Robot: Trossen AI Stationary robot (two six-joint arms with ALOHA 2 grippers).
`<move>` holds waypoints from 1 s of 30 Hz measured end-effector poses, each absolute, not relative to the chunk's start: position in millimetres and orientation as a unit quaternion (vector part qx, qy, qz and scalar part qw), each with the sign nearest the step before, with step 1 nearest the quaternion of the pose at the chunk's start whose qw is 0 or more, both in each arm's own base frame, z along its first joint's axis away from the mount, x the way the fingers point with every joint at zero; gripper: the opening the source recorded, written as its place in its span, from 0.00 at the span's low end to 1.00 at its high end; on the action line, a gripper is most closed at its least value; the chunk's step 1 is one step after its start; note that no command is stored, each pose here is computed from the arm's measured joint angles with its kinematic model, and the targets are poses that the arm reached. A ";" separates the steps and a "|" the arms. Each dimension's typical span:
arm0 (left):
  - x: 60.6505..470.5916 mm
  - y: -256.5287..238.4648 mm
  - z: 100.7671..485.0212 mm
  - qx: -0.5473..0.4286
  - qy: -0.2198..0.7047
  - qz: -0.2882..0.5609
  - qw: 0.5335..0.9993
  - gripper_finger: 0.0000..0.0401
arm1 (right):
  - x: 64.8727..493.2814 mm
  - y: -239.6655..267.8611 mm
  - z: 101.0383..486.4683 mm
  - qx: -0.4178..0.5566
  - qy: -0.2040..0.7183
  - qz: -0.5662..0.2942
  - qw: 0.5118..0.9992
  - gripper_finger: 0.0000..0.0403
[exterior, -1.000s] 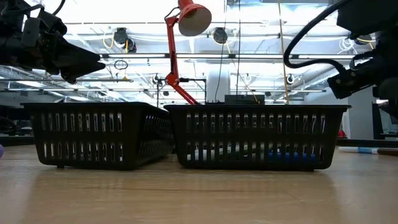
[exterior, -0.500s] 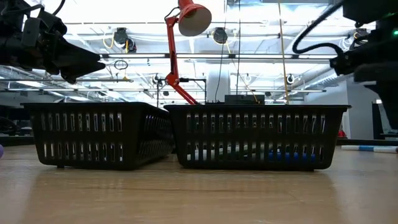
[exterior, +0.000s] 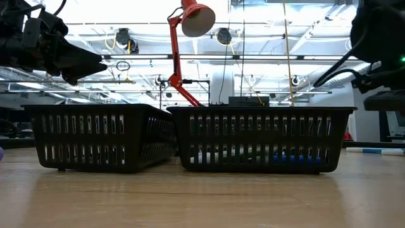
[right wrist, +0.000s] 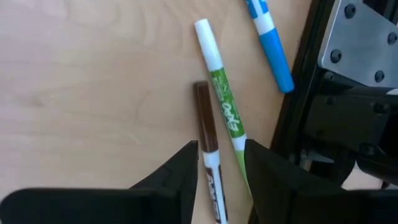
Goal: Pick & Place Markers
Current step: Put the brown marker pen into the bottom right black bin
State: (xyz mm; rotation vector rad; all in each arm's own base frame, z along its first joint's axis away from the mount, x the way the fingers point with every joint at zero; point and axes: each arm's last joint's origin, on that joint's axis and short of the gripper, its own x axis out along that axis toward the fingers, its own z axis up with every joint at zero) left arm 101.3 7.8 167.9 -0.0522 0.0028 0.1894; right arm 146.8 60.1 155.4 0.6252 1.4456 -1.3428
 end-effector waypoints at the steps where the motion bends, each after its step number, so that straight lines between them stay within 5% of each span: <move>1: 101.3 7.8 167.9 -0.026 0.002 0.095 0.995 0.52 | 147.7 58.7 155.8 0.259 0.600 -0.558 0.512 0.28; 17: 101.3 7.8 167.7 -0.026 0.002 0.095 0.995 0.52 | 151.1 49.7 142.9 0.341 0.614 -0.545 0.458 0.27; 30: 101.3 7.8 167.6 -0.026 0.002 0.095 0.995 0.52 | 147.2 39.8 122.8 0.366 0.619 -0.514 0.467 0.27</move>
